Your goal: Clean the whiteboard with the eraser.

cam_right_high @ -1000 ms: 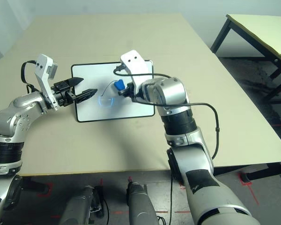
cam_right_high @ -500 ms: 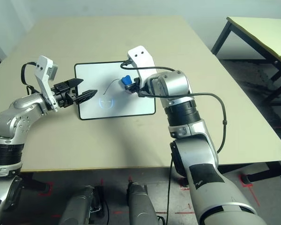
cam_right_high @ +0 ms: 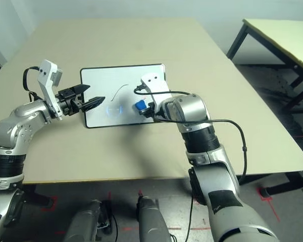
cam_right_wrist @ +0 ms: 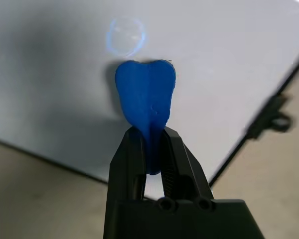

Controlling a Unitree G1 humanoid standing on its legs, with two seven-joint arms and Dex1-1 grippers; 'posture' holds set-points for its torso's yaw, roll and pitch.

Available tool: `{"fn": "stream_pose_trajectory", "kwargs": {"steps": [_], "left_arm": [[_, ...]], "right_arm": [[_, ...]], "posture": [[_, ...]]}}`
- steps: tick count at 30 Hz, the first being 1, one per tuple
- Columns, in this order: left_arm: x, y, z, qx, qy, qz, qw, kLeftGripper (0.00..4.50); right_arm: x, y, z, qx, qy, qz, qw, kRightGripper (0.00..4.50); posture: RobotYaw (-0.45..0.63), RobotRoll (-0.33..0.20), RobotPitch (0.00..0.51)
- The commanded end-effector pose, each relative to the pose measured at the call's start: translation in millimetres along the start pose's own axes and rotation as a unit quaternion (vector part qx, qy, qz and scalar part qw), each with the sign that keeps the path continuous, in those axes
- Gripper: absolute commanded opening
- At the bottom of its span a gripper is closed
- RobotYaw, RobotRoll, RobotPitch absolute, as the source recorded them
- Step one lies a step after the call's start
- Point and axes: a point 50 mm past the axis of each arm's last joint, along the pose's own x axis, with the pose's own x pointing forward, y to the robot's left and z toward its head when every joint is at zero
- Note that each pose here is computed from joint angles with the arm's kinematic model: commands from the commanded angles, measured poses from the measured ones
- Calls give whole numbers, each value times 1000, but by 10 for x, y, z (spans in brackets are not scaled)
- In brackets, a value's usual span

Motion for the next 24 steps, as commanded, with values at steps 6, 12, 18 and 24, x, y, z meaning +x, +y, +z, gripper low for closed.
{"fn": "stream_pose_trajectory", "kwargs": {"steps": [6, 12, 18, 24], "left_arm": [[10, 3, -18, -2, 3, -3, 1000, 4500], [7, 8, -20, -2, 3, -2, 1000, 4500], [-5, 9, -38, -3, 5, 0, 1000, 4500], [-17, 18, -57, -4, 7, 3, 1000, 4500]], "right_arm": [[35, 129, -279, 2, 49, 16, 999, 386], [19, 155, -319, 0, 56, 20, 998, 386], [21, -53, -113, 12, 21, -17, 1000, 385], [35, 120, 3, 3, -1, 21, 1000, 385]], "posture": [[-116, 0, 154], [-116, 0, 157], [-117, 0, 159], [-117, 0, 159]]}}
